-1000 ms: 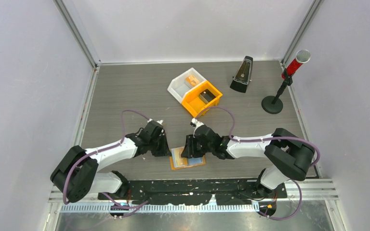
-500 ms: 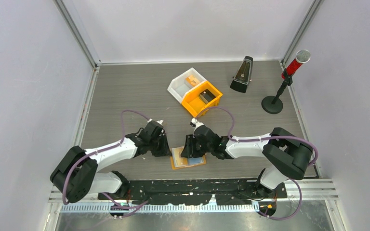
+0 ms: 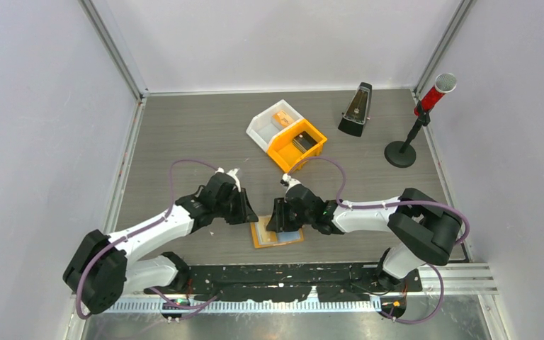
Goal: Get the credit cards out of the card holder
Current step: Remove the credit card from the card holder, then place the credit card in the storage box.
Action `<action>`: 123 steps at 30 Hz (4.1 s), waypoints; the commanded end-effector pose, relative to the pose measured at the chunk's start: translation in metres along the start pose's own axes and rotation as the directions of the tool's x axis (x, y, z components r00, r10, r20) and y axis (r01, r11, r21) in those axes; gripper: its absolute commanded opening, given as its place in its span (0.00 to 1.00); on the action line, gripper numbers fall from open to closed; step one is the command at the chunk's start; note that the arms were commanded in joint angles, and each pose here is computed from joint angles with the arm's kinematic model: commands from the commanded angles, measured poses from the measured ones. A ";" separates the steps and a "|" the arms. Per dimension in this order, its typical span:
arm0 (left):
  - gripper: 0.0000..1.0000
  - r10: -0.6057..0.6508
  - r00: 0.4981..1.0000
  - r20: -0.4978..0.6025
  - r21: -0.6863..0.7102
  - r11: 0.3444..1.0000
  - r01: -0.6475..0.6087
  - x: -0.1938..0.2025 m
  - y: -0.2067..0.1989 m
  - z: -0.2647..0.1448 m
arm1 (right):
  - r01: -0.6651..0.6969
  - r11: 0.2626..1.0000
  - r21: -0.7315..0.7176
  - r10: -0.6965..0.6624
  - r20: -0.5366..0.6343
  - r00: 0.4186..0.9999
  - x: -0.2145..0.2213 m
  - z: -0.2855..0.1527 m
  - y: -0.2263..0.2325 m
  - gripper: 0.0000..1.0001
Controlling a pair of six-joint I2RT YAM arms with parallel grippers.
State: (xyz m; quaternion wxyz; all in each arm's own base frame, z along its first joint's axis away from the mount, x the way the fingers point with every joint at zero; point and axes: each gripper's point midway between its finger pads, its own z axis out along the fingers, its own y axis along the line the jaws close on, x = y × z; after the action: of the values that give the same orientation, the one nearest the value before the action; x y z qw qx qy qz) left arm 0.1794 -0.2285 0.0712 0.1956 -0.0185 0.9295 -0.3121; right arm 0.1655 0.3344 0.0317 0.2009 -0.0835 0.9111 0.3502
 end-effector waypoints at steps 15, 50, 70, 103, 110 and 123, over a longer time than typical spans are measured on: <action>0.10 -0.030 0.997 -0.068 -0.090 0.996 0.024 0.019 0.031 0.033 | 0.033 0.999 -0.028 -0.032 0.064 0.997 -0.016 -0.020 0.013 0.42; 0.09 -0.048 0.995 -0.088 -0.108 0.993 0.038 0.029 0.041 0.035 | 0.046 0.991 -0.122 -0.036 0.079 0.996 -0.017 -0.023 0.009 0.05; 0.11 -0.024 0.996 -0.084 -0.055 0.998 0.019 0.021 0.023 0.027 | 0.051 0.992 -0.112 -0.037 0.123 0.992 -0.030 -0.051 -0.005 0.05; 0.67 -0.034 0.997 0.067 0.554 0.833 -0.009 -0.016 -0.112 -0.055 | -0.075 0.881 -0.467 0.255 0.336 0.906 -0.073 -0.145 0.059 0.05; 0.68 -0.067 0.993 0.101 0.604 0.797 -0.007 -0.020 -0.117 -0.062 | -0.066 0.826 -0.560 0.299 0.335 0.894 -0.074 -0.159 0.072 0.05; 0.13 -0.054 0.990 0.129 0.730 0.681 -0.058 -0.021 -0.138 -0.078 | -0.019 0.771 -0.636 0.243 0.267 0.933 -0.061 -0.162 0.089 0.07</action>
State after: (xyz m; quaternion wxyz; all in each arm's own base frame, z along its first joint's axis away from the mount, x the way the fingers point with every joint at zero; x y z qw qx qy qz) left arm 0.1616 -0.2851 0.1855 0.2256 -0.0027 0.7570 -0.6132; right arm 0.1559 0.2834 0.1917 0.2871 0.0395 0.7283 0.6210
